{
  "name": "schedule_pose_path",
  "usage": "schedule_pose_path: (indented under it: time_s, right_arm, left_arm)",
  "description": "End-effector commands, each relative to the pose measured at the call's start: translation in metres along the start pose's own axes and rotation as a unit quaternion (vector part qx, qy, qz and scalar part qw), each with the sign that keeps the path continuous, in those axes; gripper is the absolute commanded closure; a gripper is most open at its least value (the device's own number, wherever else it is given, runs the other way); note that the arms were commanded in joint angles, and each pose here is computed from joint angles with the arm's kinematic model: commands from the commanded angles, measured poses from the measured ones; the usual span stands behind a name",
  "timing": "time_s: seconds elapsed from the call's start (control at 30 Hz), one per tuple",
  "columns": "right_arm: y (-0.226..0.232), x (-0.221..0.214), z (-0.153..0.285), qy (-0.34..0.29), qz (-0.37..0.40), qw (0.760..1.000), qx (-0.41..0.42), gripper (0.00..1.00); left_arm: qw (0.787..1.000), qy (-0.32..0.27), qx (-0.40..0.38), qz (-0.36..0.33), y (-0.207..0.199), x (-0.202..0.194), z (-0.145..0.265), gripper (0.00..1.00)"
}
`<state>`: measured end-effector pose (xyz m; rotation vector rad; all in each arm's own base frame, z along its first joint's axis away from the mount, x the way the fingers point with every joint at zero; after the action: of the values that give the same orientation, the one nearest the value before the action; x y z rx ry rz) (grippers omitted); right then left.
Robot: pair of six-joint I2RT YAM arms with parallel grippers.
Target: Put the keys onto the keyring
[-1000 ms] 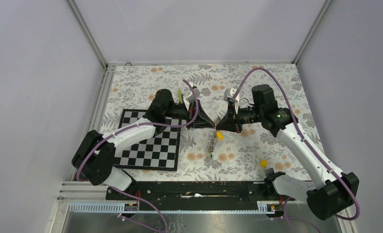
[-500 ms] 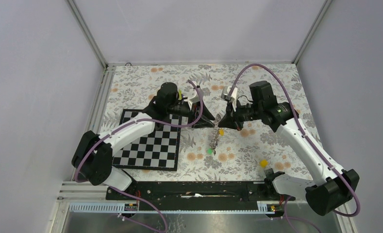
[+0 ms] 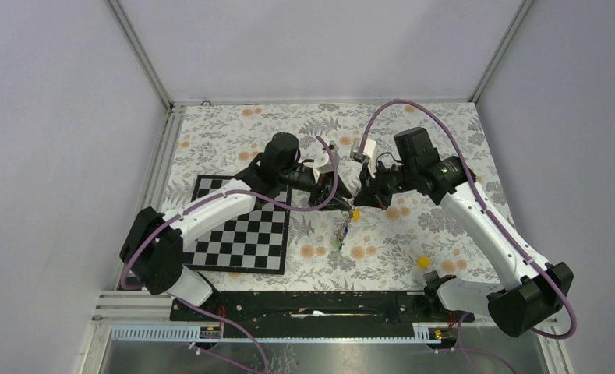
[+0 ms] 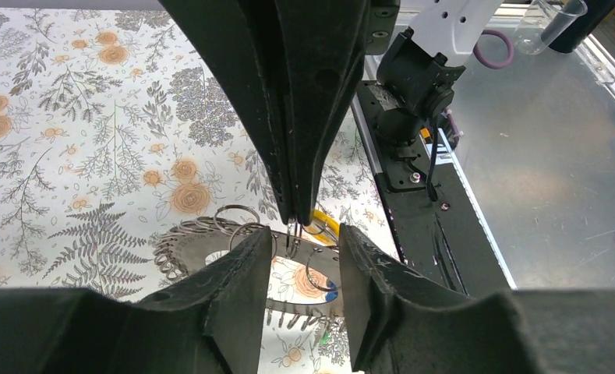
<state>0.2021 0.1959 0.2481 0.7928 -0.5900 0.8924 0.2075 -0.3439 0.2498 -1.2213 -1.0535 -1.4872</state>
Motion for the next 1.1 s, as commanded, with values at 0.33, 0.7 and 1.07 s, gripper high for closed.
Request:
schedule_pose_path:
  time_s: [0.33, 0.7, 1.07]
  right_arm:
    - [0.005, 0.006, 0.0, -0.014, 0.017, 1.0, 0.009, 1.0]
    - [0.005, 0.004, 0.001, -0.012, 0.021, 1.0, 0.006, 1.0]
    - [0.006, 0.003, 0.002, -0.011, 0.021, 1.0, 0.005, 1.0]
  left_arm:
    - [0.999, -0.012, -0.002, -0.032, 0.01, 0.017, -0.01, 0.79]
    - [0.999, -0.013, -0.005, -0.042, 0.004, 0.024, -0.005, 0.67]
    - [0.999, -0.013, -0.011, -0.04, 0.005, 0.022, -0.006, 1.0]
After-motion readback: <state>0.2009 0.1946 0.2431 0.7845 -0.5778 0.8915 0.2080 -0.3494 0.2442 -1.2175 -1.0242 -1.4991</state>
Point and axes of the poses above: each gripper's point midway between its finger pads, its own z axis back along the fingers, its own y axis along the line the jaws close on, x = y × z, the point moved 3 cm from there along z, back along the fingers, and after that the axes turned 11 degrees about -z, right-handed, at the moved point
